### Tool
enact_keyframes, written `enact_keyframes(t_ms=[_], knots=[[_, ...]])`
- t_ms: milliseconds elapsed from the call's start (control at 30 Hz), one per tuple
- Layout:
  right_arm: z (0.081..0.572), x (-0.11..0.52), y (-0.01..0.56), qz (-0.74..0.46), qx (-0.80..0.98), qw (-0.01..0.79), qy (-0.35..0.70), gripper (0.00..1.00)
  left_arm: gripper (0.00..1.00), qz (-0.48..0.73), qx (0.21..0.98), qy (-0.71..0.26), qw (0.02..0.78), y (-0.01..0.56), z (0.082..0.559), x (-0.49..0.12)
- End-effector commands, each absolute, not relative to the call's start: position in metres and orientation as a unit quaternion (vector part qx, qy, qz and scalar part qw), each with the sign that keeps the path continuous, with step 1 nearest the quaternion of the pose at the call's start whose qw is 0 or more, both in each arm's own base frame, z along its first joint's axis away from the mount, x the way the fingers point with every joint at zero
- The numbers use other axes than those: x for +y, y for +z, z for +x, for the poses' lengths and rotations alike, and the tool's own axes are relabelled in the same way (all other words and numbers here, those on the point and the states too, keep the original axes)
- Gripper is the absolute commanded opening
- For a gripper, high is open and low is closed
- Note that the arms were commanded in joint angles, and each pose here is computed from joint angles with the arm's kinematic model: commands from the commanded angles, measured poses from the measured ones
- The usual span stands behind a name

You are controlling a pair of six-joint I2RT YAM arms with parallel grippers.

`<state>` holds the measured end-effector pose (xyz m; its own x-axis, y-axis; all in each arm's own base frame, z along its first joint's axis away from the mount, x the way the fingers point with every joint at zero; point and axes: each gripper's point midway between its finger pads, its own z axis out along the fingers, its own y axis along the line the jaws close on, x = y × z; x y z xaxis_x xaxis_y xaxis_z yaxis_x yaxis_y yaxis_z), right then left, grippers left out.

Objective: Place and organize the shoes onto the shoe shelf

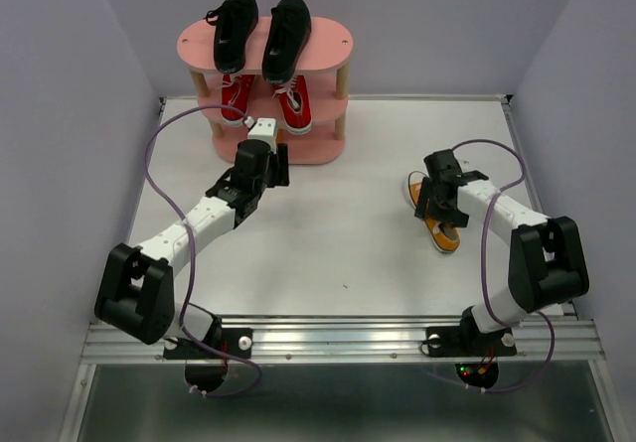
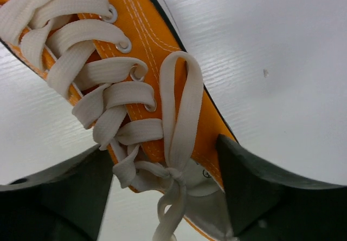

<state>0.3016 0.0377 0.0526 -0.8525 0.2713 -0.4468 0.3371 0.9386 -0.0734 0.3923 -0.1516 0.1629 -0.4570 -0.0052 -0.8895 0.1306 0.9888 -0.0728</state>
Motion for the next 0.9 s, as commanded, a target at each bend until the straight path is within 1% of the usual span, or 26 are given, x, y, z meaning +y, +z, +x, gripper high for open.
enact_keyframes(t_ms=[0,33,67,100,167,200,233,300,400,467,533,600,700,733,800,867], knots=[[0.3,0.044,0.048,0.154,0.963,0.214,-0.051,0.71,0.72,0.02,0.841,-0.082,0.534,0.179,0.375,-0.153],[0.301,0.045,0.048,0.151,0.963,0.216,-0.05,0.57,0.72,0.021,0.841,-0.085,0.534,0.181,0.368,-0.154],[0.302,0.045,0.049,0.15,0.963,0.217,-0.049,0.51,0.72,0.021,0.84,-0.087,0.535,0.181,0.365,-0.154],[0.303,0.046,0.05,0.148,0.964,0.218,-0.046,0.38,0.72,0.016,0.836,-0.091,0.541,0.188,0.362,-0.152],[0.307,0.049,0.054,0.141,0.964,0.224,-0.04,0.24,0.72,0.013,0.838,-0.09,0.539,0.189,0.357,-0.15],[0.308,0.05,0.057,0.139,0.963,0.227,-0.036,0.08,0.72,0.008,0.838,-0.085,0.54,0.191,0.356,-0.147],[0.312,0.054,0.063,0.132,0.962,0.236,-0.03,0.01,0.72,0.006,0.836,-0.081,0.542,0.197,0.354,-0.143],[0.317,0.061,0.071,0.122,0.961,0.245,-0.019,0.01,0.72,0.0,0.833,-0.07,0.549,0.205,0.352,-0.137],[0.323,0.09,0.087,0.092,0.96,0.264,-0.001,0.01,0.72,-0.011,0.83,-0.043,0.556,0.218,0.349,-0.124],[0.322,0.121,0.092,0.068,0.961,0.27,0.008,0.01,0.73,-0.024,0.828,-0.025,0.56,0.23,0.347,-0.114],[0.328,0.147,0.103,0.063,0.957,0.281,0.031,0.01,0.77,-0.051,0.828,0.007,0.559,0.236,0.343,-0.097],[0.333,0.177,0.107,0.043,0.955,0.289,0.054,0.01,0.78,-0.095,0.818,0.02,0.567,0.25,0.342,-0.085],[0.331,0.217,0.099,-0.002,0.957,0.282,0.066,0.01,0.82,-0.134,0.813,0.028,0.566,0.255,0.338,-0.073],[0.337,0.23,0.105,-0.019,0.954,0.291,0.069,0.01,0.83,-0.14,0.814,0.029,0.563,0.255,0.337,-0.07],[0.329,0.255,0.101,-0.062,0.953,0.288,0.068,0.01,0.85,-0.155,0.813,0.035,0.56,0.253,0.336,-0.063],[0.331,0.269,0.094,-0.085,0.953,0.287,0.056,0.01,0.87,-0.177,0.811,0.038,0.556,0.249,0.335,-0.054]])
